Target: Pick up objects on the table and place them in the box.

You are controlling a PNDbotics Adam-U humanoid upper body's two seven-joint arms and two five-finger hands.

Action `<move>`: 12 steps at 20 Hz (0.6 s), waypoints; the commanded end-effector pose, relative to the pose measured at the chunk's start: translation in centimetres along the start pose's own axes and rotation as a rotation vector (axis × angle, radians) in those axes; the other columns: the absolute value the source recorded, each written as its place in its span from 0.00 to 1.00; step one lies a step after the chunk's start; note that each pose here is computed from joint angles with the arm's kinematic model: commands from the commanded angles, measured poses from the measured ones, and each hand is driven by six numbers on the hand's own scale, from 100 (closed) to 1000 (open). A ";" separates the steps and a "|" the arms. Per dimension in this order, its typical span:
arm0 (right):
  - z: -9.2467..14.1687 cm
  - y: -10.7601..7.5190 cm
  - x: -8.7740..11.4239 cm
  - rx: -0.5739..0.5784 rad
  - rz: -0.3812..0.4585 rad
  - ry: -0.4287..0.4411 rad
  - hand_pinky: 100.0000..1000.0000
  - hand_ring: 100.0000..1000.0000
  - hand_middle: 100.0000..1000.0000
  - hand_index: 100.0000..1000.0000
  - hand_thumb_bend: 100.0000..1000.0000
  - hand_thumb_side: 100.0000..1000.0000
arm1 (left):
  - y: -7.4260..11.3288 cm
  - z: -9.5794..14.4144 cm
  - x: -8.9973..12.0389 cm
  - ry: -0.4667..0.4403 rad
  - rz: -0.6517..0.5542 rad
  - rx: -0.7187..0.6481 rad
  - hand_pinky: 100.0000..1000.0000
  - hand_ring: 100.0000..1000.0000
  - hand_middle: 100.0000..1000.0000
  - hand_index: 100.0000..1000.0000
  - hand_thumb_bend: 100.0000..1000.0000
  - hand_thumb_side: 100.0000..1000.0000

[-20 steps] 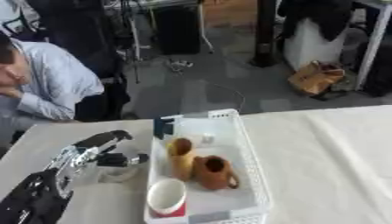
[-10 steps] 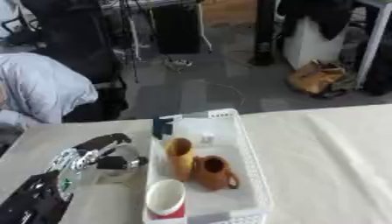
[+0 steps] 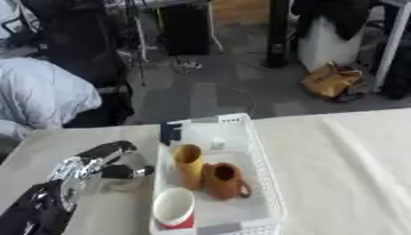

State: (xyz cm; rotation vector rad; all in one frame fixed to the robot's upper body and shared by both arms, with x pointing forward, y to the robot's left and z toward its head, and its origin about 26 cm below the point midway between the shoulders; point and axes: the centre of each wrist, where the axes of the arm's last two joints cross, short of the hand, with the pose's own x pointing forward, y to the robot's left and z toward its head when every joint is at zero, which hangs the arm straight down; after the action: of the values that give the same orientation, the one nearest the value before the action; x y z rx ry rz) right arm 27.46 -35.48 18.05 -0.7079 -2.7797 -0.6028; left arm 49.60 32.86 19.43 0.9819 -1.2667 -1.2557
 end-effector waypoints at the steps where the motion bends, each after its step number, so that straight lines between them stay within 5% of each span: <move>1: -0.6 0.3 0.4 0.000 -0.020 -0.030 0.71 0.79 0.62 0.60 0.00 1.00 | 2.0 0.2 -0.3 0.010 -0.006 0.047 1.00 1.00 1.00 1.00 0.69 0.94; 12: -0.6 0.4 0.4 -0.001 -0.023 -0.031 0.71 0.79 0.62 0.60 0.00 1.00 | 2.0 0.0 -0.2 0.016 0.024 0.037 1.00 1.00 1.00 1.00 0.72 0.93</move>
State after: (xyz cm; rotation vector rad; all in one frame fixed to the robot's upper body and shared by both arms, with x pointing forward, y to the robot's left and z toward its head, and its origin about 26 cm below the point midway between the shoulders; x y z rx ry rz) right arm 27.49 -35.41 18.06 -0.7033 -2.7812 -0.6011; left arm 49.70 32.98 19.59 0.9755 -1.2647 -1.2264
